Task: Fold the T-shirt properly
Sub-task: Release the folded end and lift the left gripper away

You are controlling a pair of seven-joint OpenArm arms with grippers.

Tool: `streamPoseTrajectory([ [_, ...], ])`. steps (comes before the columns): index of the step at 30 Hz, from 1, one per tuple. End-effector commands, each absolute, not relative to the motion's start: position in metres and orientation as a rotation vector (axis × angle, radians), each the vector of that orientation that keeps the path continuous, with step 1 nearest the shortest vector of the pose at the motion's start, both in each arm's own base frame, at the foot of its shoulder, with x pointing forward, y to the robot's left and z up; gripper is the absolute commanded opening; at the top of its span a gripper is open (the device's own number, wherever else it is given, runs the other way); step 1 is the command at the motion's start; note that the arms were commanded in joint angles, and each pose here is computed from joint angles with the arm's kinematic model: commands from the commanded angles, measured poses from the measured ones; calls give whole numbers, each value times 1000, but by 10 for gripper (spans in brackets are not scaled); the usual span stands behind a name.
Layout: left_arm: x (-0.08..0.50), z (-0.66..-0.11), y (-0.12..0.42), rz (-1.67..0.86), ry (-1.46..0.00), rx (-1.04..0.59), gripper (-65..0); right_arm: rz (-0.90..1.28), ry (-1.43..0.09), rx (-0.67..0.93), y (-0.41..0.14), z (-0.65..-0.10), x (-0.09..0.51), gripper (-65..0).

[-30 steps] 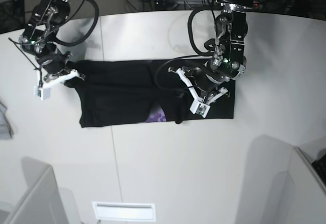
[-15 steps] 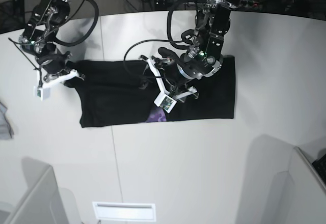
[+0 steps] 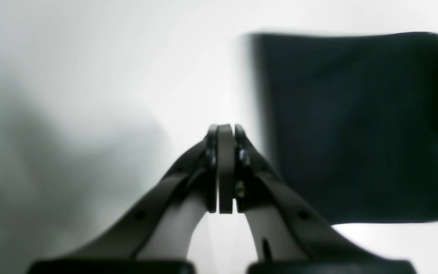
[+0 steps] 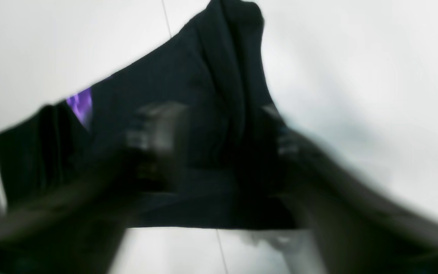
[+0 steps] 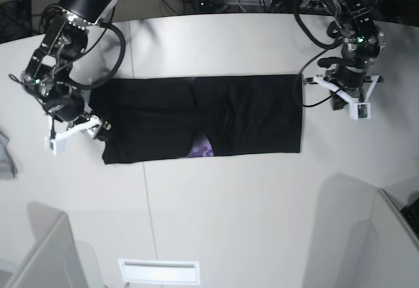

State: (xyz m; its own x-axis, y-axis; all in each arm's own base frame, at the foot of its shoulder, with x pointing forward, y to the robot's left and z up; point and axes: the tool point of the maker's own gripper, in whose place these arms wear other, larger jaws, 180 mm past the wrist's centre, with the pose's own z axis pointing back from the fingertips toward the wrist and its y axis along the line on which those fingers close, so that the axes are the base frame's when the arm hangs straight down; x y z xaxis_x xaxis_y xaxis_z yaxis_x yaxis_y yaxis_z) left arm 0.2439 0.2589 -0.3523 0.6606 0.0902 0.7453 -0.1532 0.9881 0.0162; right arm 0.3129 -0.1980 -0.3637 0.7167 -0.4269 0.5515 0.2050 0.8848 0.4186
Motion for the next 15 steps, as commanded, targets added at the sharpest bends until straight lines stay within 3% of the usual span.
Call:
streamPoseTrajectory([
  [1, 245, -338, 274, 121, -881, 116, -650, -374, -725, 345, -207, -355, 322, -204],
  [8, 209, -350, 337, 163, -807, 206, -650, -321, -636, 393, -221, -383, 337, -195],
  [15, 201, -370, 345, 187, -755, 186, -650, -327, -544, 446, -220, -408, 341, -189],
])
